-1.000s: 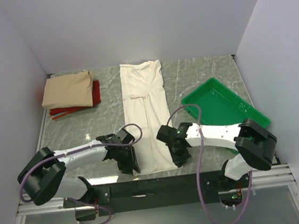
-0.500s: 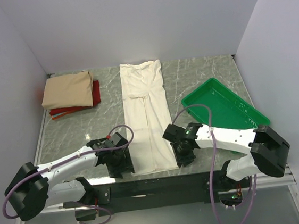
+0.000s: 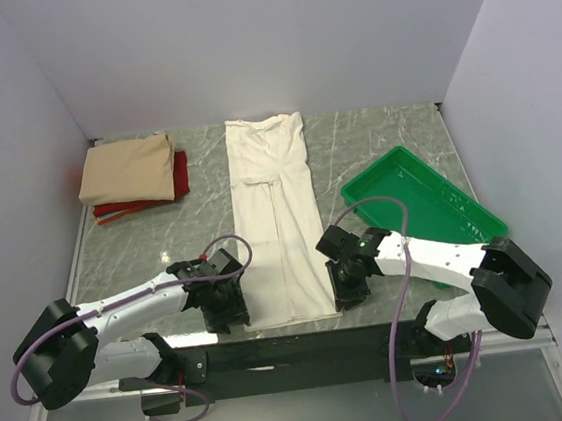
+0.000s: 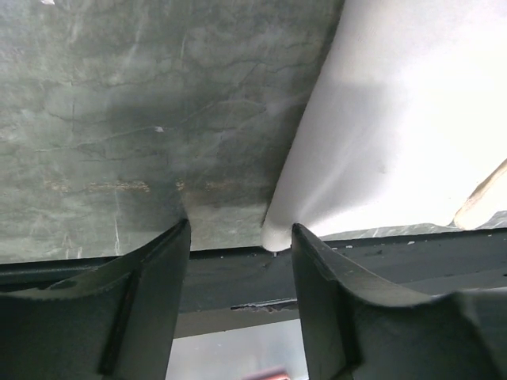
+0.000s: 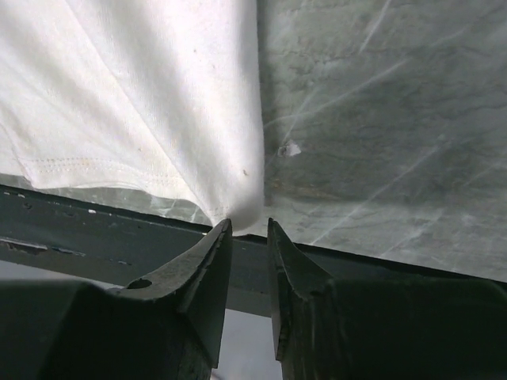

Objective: Fold and stack the t-shirts
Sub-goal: Fold the tshirt

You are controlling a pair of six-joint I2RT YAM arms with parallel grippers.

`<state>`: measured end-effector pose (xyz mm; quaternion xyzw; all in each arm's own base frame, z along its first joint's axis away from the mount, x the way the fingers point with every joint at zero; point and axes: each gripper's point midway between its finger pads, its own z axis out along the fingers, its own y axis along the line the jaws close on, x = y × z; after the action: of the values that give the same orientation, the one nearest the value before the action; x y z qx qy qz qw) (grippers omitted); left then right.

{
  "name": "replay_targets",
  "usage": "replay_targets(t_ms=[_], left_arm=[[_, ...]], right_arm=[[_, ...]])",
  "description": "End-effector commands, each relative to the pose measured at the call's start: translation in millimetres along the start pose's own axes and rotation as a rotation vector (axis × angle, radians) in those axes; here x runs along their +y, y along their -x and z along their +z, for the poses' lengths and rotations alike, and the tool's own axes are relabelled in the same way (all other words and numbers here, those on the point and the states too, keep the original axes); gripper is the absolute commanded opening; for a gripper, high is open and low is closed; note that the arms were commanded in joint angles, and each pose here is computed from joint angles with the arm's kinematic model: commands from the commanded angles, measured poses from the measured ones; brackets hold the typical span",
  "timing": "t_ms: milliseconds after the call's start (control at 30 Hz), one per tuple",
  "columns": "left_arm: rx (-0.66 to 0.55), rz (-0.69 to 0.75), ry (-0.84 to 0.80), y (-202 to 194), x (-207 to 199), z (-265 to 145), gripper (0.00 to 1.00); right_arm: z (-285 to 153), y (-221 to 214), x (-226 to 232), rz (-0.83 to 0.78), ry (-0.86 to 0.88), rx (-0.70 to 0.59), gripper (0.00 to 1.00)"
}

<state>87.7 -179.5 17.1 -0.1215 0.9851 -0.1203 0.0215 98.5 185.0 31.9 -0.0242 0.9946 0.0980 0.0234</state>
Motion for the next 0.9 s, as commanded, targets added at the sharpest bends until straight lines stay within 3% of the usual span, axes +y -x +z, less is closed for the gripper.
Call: replay_targets(t_ms=[0,500,600,700,867], left_arm=[[-0.017,0.007,-0.006,2.9,-0.4,6.8,0.58],[0.004,0.011,0.01,-0.5,4.7,16.8,0.47],[0.006,0.014,0.012,-1.1,5.9,18.8,0.41],[0.011,0.018,0.011,-1.6,5.7,20.9,0.32],[0.014,0.03,0.013,-0.5,4.4,24.5,0.07]], right_arm=[[4.4,-2.9,5.9,-0.018,0.045,0.019,0.32],[22.6,-6.1,-1.9,-0.023,0.012,0.042,0.31],[26.1,-5.6,-2.1,-0.027,0.01,0.044,0.26],[27.8,-4.5,-1.4,-0.033,0.008,0.046,0.17],[24.0,-3.4,-1.4,-0.037,0.008,0.038,0.01]])
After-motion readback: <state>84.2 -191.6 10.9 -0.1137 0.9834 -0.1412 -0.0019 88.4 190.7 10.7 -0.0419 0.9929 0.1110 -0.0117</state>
